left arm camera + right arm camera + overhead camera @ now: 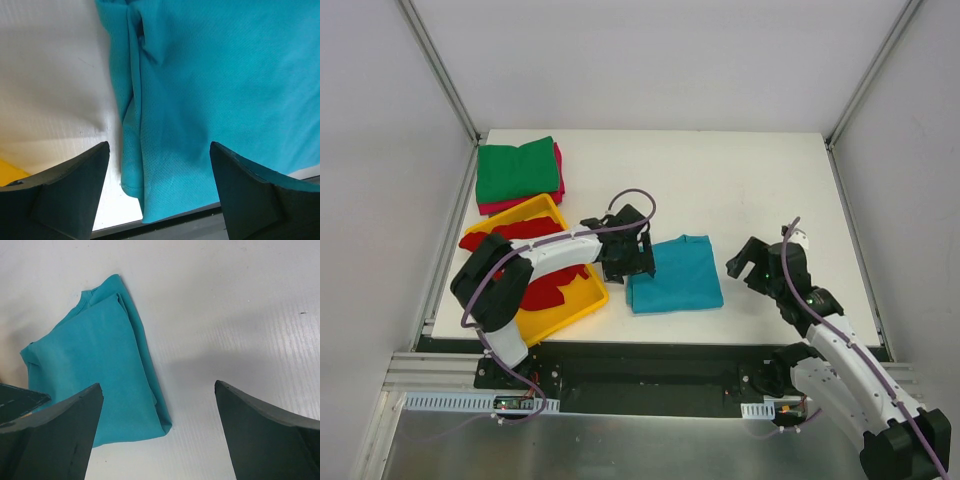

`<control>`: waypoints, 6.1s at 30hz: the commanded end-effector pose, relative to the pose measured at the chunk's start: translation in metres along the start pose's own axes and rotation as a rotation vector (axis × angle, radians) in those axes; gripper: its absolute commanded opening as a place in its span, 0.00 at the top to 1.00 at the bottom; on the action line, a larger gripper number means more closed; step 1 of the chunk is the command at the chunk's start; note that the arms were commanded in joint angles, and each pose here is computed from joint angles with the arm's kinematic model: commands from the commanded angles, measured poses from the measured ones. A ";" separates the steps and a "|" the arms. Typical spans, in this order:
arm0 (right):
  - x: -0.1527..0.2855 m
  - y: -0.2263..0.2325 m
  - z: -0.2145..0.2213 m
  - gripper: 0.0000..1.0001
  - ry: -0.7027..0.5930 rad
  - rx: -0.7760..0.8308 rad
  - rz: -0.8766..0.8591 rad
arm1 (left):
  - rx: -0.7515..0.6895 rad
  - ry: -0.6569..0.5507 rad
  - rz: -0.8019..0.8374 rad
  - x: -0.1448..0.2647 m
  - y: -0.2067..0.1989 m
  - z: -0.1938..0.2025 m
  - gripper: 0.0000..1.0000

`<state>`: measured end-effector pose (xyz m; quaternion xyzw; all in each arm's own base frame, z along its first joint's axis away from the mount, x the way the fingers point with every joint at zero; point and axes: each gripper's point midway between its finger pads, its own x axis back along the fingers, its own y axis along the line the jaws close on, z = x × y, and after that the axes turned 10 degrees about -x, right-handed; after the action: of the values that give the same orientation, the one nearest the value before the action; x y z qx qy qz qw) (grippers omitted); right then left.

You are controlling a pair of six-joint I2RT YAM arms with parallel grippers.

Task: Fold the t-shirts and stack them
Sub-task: Fold the long partially folded tshirt into a neat square, then put the neatly folded tshirt into the corner of the board with the left arm

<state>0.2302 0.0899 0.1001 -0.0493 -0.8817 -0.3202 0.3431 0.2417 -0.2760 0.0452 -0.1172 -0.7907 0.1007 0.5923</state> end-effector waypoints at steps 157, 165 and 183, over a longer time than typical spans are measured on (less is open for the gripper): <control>0.019 -0.054 -0.021 0.04 -0.071 0.327 0.218 | -0.113 -0.391 -0.893 0.154 0.392 -0.335 1.00; 0.019 -0.055 -0.020 0.04 -0.061 0.332 0.226 | -0.069 -0.399 -0.956 0.167 0.401 -0.333 0.74; 0.019 -0.053 -0.019 0.04 -0.066 0.322 0.210 | 0.124 -0.636 -0.358 0.186 0.293 -0.351 0.01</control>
<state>0.2044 0.0319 0.0780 -0.1028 -0.9147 -0.1276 0.3694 0.5417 0.1134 0.2202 0.1917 -0.9218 -0.0123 0.3368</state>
